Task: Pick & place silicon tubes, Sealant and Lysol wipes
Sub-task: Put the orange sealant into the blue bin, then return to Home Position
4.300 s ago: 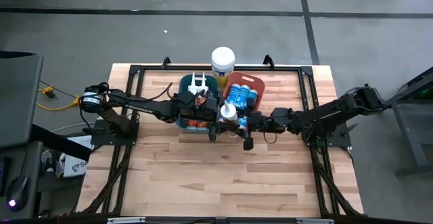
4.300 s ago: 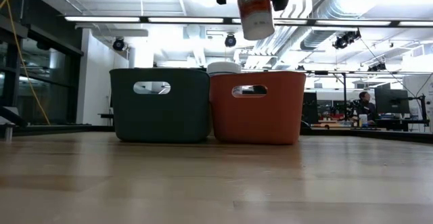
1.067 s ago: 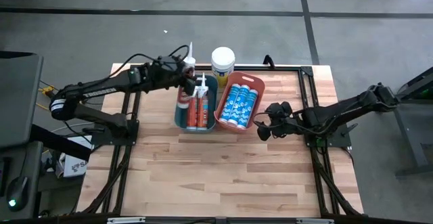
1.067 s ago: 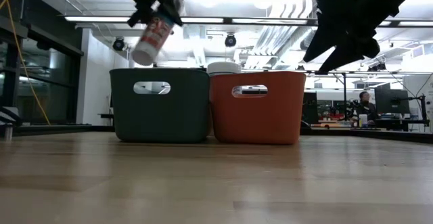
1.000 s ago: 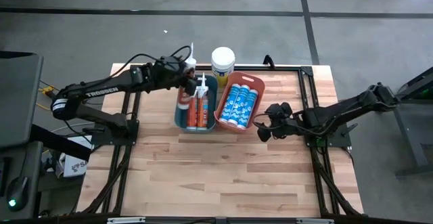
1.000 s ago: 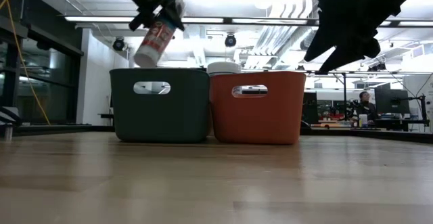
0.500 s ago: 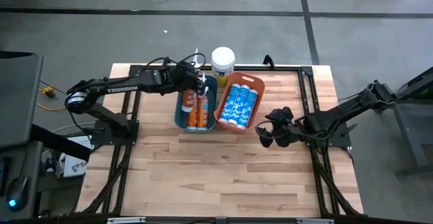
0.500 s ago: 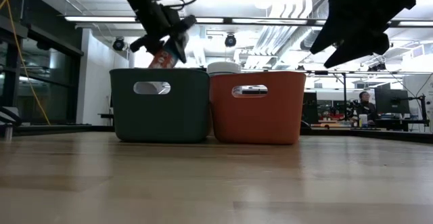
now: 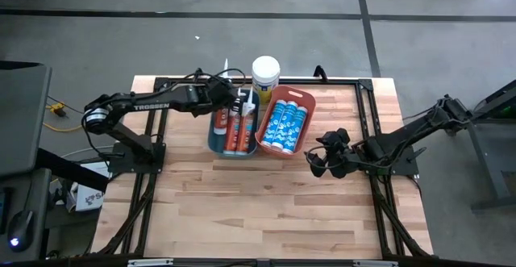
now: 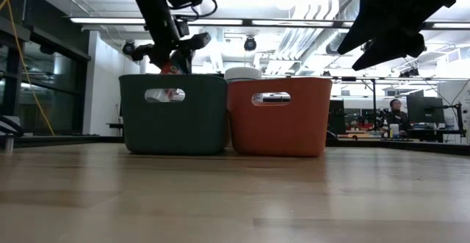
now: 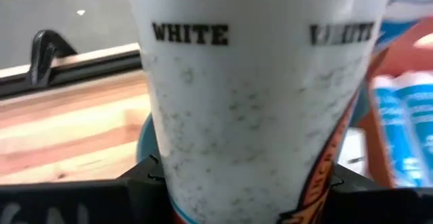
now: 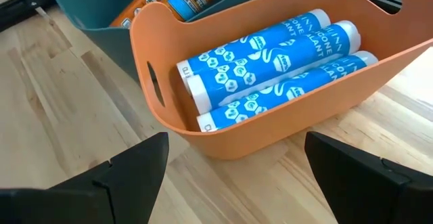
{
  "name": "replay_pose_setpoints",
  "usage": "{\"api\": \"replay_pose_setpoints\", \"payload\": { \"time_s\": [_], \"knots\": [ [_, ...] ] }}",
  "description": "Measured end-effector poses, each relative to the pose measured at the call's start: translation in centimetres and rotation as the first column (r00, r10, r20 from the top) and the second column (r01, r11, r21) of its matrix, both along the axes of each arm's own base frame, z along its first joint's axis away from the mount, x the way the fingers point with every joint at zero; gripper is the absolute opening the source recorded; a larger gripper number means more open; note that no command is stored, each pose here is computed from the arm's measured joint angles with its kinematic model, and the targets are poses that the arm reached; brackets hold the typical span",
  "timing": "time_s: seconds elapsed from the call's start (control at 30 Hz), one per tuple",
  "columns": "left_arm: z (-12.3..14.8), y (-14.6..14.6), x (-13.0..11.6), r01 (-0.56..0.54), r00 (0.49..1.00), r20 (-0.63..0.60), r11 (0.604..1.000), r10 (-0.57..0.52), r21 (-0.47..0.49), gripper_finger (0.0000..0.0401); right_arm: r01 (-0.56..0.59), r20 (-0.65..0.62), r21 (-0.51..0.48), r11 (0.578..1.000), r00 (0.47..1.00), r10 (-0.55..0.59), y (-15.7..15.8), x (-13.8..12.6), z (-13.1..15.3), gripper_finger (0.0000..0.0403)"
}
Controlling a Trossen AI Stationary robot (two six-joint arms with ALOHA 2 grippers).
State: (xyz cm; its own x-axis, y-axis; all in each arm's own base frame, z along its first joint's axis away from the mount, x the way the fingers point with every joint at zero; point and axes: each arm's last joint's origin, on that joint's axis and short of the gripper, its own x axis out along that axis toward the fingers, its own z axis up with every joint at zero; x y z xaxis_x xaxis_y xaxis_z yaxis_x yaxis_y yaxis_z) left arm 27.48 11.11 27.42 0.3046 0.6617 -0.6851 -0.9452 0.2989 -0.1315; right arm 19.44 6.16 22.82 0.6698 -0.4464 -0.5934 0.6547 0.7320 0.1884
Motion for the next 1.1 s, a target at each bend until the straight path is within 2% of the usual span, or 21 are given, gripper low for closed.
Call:
{"api": "replay_pose_setpoints", "payload": {
  "time_s": [0.17,0.63,0.87,0.97,1.1],
  "knots": [
    [-0.4,-0.3,-0.1,-0.003,1.000,-0.022,1.000,0.002,-0.025,0.0161,0.001,0.001,-0.003,1.000,1.000,-0.001,0.0,0.0,0.0,0.0344],
    [-3.6,-0.7,1.8,0.012,0.996,-0.082,0.990,-0.024,-0.139,0.0166,-0.001,0.001,-0.001,1.000,1.000,0.001,0.0,0.0,0.0,0.0342],
    [-3.6,-0.7,1.7,0.008,0.997,-0.080,0.988,-0.020,-0.156,0.0307,-0.006,-0.002,0.005,1.000,1.000,0.006,0.0,0.0,0.0,0.0342],
    [-3.6,-0.7,1.7,0.015,0.997,-0.077,0.987,-0.028,-0.162,0.0331,-0.006,-0.003,0.005,1.000,1.000,0.006,0.0,0.0,0.0,0.0342],
    [-3.5,-0.8,1.7,0.057,0.993,-0.097,0.986,-0.073,-0.158,0.0333,-0.006,-0.002,0.005,1.000,1.000,0.006,0.0,0.0,0.0,0.0343]
  ]
}}
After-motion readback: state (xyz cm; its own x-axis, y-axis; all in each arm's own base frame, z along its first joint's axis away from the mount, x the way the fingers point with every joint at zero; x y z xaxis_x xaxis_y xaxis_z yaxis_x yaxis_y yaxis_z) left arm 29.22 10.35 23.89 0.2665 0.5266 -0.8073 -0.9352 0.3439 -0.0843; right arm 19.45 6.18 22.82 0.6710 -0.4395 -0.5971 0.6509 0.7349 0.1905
